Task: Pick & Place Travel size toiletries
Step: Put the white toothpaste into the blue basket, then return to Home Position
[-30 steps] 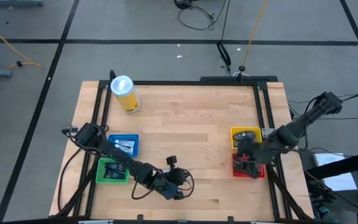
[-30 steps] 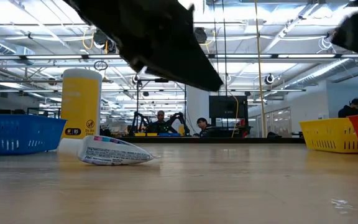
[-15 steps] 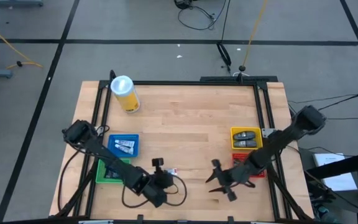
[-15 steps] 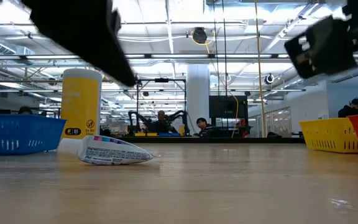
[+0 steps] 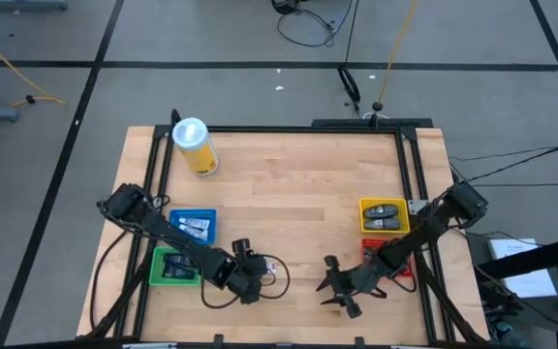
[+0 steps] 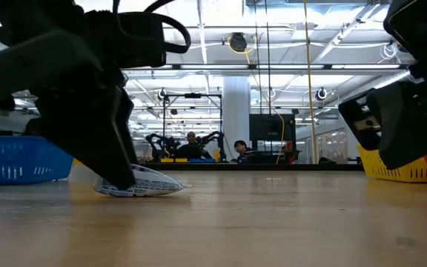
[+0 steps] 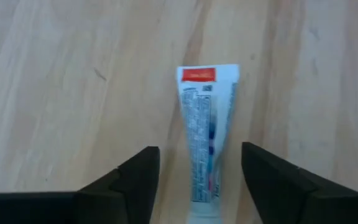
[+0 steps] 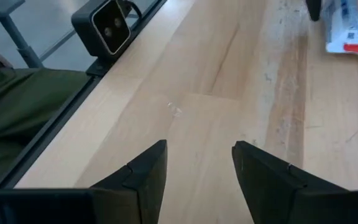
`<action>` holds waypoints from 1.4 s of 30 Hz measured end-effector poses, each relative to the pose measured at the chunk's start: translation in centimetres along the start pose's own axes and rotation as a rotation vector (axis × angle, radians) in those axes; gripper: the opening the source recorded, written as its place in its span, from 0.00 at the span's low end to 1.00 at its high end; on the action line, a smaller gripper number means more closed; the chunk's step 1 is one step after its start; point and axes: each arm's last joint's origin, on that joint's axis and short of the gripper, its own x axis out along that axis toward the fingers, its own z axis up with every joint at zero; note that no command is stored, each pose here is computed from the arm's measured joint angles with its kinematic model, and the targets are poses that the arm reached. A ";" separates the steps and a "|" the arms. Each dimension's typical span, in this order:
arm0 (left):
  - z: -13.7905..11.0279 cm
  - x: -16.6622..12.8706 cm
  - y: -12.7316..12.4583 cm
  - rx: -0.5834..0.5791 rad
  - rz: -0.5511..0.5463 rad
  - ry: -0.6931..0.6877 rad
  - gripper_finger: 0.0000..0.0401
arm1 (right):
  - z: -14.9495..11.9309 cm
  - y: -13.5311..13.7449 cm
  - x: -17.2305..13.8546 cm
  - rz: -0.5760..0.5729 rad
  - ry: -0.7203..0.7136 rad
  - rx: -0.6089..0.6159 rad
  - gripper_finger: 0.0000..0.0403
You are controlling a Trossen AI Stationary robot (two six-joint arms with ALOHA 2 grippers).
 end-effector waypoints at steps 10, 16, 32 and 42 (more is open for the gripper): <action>0.1 0.1 0.2 0.081 -0.025 0.014 0.11 | 0.1 0.0 0.0 -0.002 -0.015 -0.007 0.43; 1.1 -2.4 1.4 0.144 0.053 0.089 0.05 | 0.1 0.0 0.0 -0.002 -0.015 -0.008 0.43; -2.6 -12.1 9.8 0.133 0.413 0.549 0.10 | 0.1 0.0 0.0 -0.002 -0.013 0.003 0.42; -7.4 -9.6 11.8 0.088 0.495 0.783 0.33 | 0.1 0.1 0.0 0.000 -0.012 0.002 0.42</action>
